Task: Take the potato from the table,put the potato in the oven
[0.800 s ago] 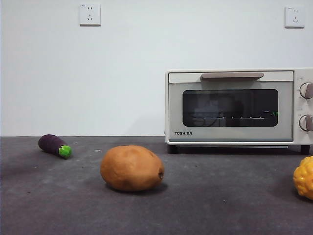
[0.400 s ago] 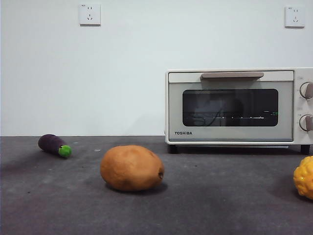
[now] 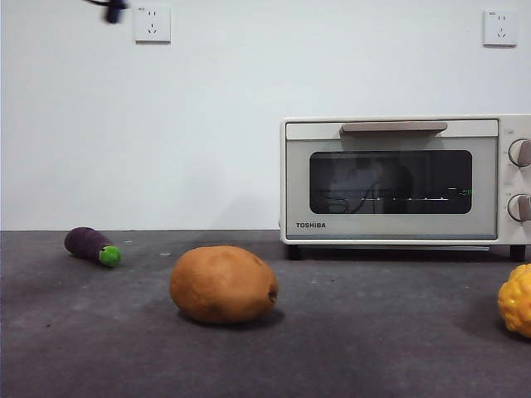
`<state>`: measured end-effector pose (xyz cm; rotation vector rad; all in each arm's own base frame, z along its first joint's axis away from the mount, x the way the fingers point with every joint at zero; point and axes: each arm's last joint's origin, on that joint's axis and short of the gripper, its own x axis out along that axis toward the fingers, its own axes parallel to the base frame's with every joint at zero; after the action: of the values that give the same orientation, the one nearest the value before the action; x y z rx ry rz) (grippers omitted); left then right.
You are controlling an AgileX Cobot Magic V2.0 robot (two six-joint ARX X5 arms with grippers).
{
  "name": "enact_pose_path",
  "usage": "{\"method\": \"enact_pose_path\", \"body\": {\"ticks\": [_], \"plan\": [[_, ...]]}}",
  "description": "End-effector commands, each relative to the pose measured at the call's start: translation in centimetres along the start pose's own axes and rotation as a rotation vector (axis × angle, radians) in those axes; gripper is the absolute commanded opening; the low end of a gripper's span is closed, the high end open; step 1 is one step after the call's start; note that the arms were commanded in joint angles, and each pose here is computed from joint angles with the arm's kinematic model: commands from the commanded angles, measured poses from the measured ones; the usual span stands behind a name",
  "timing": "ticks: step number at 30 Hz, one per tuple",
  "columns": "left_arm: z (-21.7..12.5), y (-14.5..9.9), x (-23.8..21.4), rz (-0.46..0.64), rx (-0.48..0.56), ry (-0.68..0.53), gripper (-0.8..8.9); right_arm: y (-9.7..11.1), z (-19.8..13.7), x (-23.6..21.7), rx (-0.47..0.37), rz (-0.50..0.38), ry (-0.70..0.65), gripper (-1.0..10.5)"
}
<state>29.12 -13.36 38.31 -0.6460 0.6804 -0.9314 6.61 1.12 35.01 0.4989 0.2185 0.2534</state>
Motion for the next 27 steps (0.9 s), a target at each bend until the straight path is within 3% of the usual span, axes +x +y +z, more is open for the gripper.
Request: {"method": "enact_pose_path", "body": {"ticks": [1,10,18,27], "plan": [[1.5,-1.2,2.2,-0.024,0.095,0.047,-0.05,0.0,0.0,0.1,-0.028,-0.014,0.035,0.6],[4.1,-3.1,8.9,-0.078,0.128,0.161,-0.05,-0.2,-0.4,0.1,-0.049,-0.04,0.092,0.6],[5.3,-2.9,13.8,-0.114,0.156,0.161,-0.05,-0.2,-0.4,0.1,-0.067,-0.042,0.095,0.6],[5.7,-0.8,16.7,0.091,0.288,0.017,-0.05,-0.4,-0.7,0.0,-0.098,-0.055,0.128,0.6]]}}
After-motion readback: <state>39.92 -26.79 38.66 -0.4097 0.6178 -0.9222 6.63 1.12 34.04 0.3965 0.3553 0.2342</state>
